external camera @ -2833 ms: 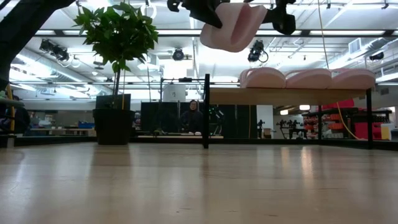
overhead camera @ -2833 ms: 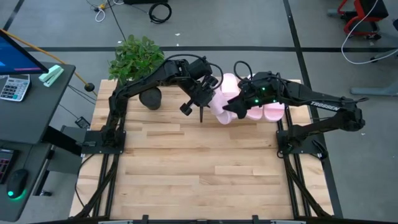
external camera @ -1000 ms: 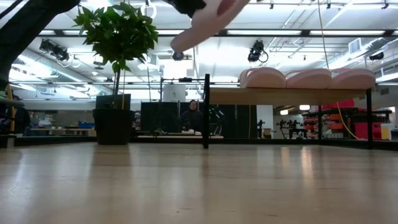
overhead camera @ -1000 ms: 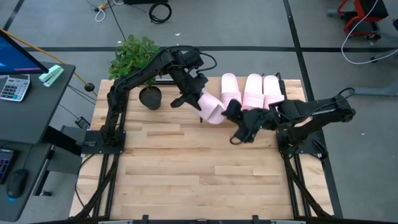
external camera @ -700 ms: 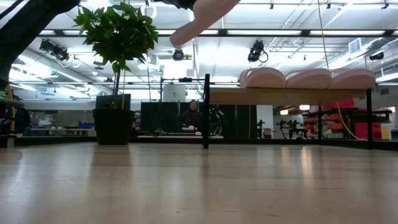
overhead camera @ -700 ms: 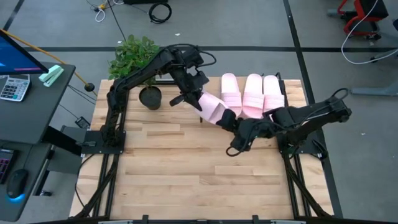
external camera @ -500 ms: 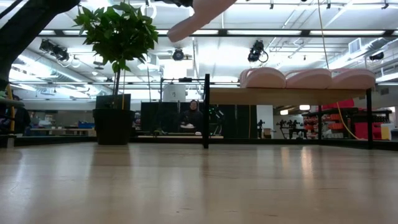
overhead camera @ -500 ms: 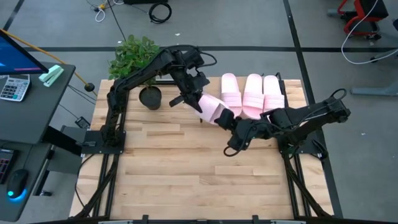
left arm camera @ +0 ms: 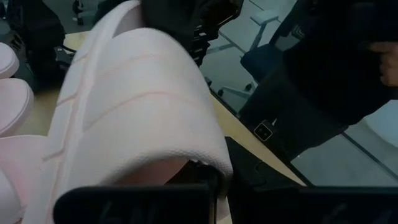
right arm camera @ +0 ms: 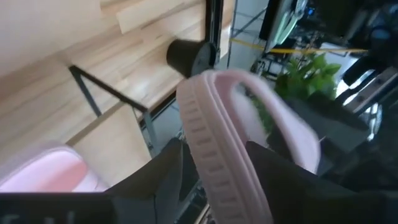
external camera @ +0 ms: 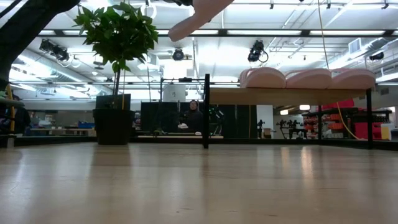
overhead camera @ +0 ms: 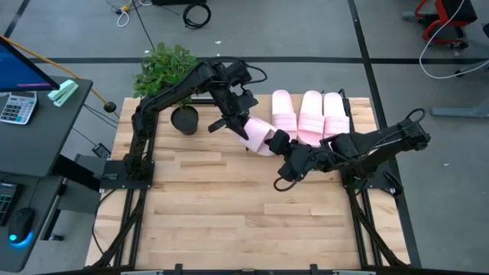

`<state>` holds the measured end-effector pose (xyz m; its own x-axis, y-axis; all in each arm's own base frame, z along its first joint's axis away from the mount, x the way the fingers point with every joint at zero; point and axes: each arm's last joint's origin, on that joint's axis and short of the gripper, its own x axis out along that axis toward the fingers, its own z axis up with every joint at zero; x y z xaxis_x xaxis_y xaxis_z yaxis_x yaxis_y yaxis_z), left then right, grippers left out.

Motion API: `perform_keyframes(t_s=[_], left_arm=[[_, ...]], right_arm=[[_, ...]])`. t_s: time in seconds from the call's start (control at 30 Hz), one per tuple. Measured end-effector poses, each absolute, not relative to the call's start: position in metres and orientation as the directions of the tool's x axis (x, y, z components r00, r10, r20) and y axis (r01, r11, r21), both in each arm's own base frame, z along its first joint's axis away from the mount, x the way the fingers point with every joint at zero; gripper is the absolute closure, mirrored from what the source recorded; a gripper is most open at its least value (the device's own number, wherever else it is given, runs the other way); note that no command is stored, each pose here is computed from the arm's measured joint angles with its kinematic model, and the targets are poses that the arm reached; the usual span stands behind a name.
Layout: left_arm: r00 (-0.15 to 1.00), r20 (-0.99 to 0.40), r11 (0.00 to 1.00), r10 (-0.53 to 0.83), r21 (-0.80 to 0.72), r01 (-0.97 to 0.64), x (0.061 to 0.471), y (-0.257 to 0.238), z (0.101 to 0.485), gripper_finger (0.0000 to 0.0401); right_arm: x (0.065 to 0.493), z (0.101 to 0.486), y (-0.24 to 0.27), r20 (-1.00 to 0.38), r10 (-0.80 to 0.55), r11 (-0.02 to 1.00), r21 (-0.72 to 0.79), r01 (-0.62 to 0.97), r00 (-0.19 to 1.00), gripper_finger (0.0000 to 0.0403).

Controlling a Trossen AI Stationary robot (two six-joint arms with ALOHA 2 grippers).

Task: Pick and place slides into the shelf
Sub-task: Put the pink slide on the shelf

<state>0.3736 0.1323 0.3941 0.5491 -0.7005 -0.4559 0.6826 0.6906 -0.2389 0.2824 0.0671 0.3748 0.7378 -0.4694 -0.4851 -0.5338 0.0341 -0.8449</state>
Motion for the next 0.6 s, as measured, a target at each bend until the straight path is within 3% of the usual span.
perform_keyframes(t_s=[0.6], left_arm=[[0.571,-0.453,0.707,-0.685,-0.226,0.670,0.372,0.141,0.395,0.0389]], right_arm=[[0.294,0.361,0.084,-0.485,-0.484,0.025,-0.840,-0.542,0.728,0.0235]])
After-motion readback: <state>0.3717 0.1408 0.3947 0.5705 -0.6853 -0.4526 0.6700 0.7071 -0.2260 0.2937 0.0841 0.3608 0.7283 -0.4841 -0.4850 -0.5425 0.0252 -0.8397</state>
